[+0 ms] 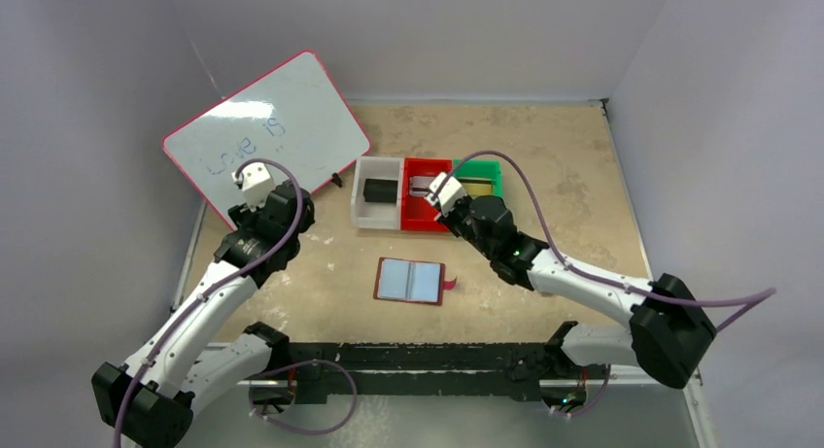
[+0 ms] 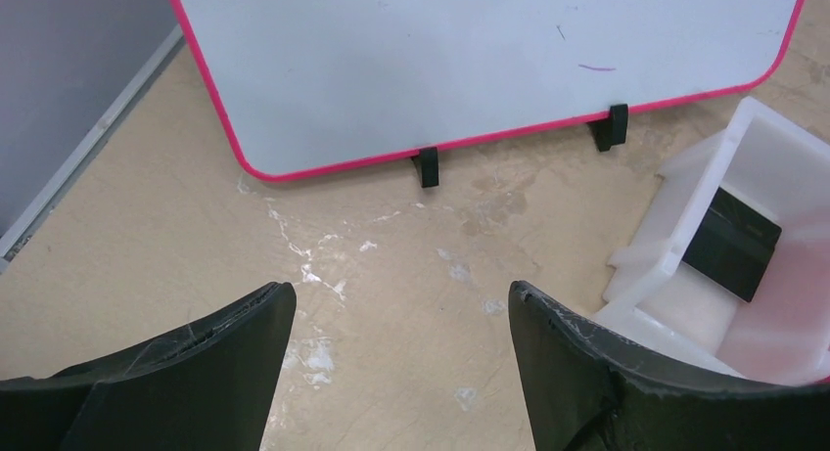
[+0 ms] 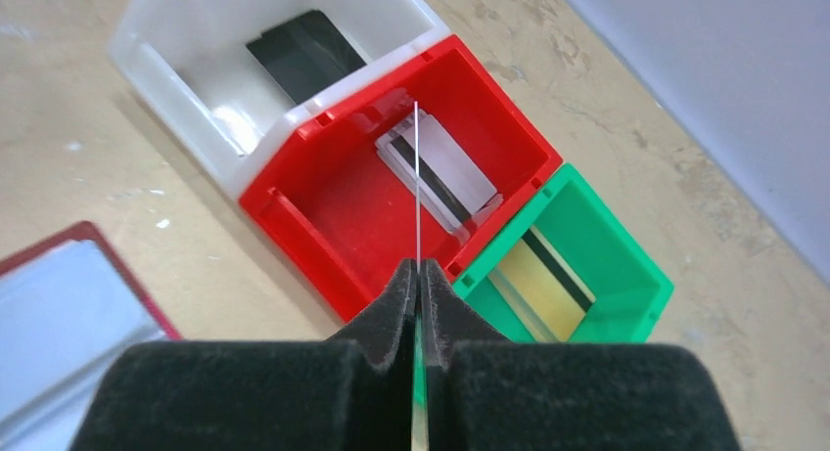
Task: Take the credit cards out of the card holder
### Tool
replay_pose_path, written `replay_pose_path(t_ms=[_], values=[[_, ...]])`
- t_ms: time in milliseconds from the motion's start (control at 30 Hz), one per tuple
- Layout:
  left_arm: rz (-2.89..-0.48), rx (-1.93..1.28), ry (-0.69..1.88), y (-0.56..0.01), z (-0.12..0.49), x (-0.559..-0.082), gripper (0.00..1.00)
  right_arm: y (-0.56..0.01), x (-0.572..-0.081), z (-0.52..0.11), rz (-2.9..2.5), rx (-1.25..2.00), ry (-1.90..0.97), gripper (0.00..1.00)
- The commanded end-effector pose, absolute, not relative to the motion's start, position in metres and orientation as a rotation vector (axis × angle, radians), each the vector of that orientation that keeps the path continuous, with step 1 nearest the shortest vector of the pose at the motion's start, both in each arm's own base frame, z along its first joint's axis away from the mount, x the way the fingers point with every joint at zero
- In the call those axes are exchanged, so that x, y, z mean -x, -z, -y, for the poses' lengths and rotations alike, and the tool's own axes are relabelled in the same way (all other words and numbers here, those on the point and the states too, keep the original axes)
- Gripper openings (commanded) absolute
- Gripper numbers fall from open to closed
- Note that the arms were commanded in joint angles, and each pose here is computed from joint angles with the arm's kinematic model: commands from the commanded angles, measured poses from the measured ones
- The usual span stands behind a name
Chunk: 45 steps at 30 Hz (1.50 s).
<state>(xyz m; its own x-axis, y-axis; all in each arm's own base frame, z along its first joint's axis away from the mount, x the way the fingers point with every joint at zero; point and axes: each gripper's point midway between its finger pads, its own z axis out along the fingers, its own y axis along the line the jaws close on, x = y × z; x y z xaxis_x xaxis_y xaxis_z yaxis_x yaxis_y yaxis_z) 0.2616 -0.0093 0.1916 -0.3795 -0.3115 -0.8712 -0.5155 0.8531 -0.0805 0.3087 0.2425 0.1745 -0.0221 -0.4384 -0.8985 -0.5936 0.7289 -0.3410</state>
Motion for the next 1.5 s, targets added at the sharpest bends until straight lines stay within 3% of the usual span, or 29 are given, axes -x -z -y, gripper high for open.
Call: replay_pose_path(t_ms=[0, 733, 1467], values=[[-2.025, 0.571, -0.212, -0.191, 0.017, -0.266, 0.80, -0.192, -0.332, -0.241, -1.581, 0.937, 0.033, 0.00], [-1.920, 0.620, -0.192, -0.218, 0.006, -0.259, 0.85, -0.136, -0.394, -0.266, -1.589, 1.388, 0.293, 0.00], [-1.927, 0.620, -0.225, -0.214, 0.002, -0.257, 0.85, -0.104, -0.452, -0.260, -1.698, 1.426, 0.403, 0.00]])
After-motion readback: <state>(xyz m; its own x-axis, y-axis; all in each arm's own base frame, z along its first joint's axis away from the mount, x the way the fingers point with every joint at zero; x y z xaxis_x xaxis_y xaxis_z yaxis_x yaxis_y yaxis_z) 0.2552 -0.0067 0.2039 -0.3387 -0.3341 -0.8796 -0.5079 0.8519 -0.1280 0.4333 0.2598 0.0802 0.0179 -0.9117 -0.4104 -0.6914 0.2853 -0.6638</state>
